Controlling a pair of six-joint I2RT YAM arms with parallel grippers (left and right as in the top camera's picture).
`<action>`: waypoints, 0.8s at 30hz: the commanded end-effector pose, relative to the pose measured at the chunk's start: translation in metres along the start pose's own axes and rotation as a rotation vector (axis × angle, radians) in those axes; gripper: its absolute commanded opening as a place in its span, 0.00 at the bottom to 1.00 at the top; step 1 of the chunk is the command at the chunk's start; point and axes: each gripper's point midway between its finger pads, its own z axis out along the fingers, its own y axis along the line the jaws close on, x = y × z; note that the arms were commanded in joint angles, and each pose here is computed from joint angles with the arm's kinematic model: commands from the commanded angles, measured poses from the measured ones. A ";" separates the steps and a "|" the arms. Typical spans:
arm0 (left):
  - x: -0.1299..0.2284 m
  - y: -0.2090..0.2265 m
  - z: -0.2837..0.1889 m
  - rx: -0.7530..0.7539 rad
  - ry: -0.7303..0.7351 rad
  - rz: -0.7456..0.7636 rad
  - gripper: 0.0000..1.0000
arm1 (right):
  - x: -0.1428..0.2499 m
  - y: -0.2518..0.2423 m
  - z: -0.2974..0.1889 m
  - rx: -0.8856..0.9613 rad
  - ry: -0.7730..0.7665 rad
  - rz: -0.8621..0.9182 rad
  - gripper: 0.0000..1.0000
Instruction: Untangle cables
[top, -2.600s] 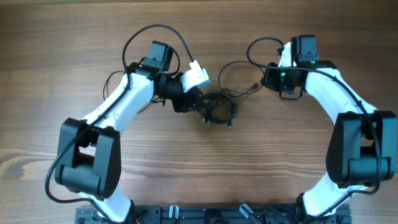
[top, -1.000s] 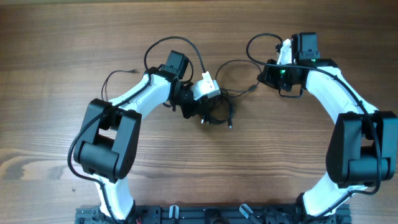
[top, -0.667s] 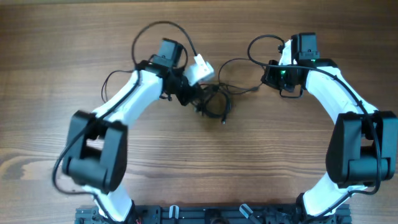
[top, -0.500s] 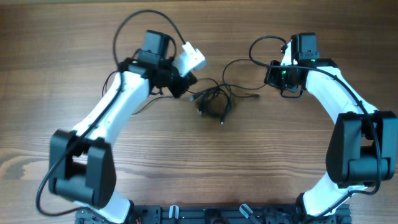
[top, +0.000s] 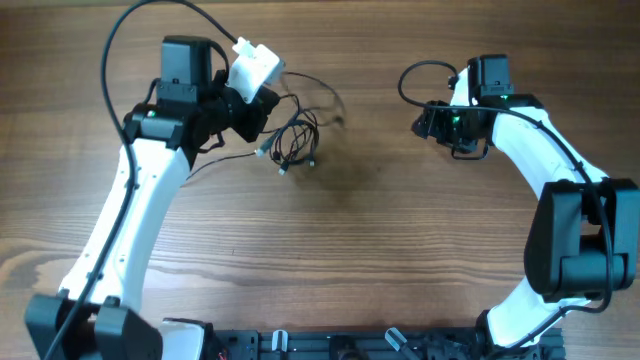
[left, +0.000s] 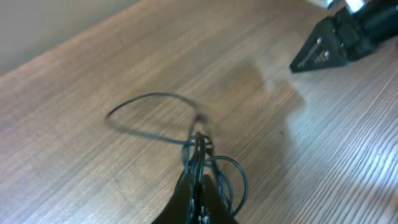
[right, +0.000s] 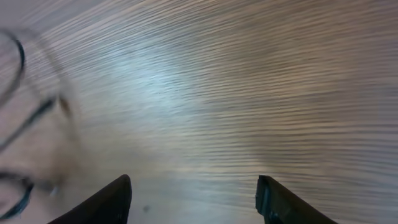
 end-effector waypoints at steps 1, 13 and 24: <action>-0.022 -0.006 -0.016 -0.011 -0.060 -0.002 0.04 | 0.011 0.060 -0.003 -0.315 0.067 -0.170 0.68; -0.084 -0.041 -0.034 0.029 -0.178 0.047 0.04 | 0.032 0.128 -0.010 -0.567 0.083 -0.374 0.53; -0.088 -0.047 -0.034 0.040 -0.182 0.055 0.04 | 0.049 0.190 -0.019 -0.753 0.055 -0.538 0.52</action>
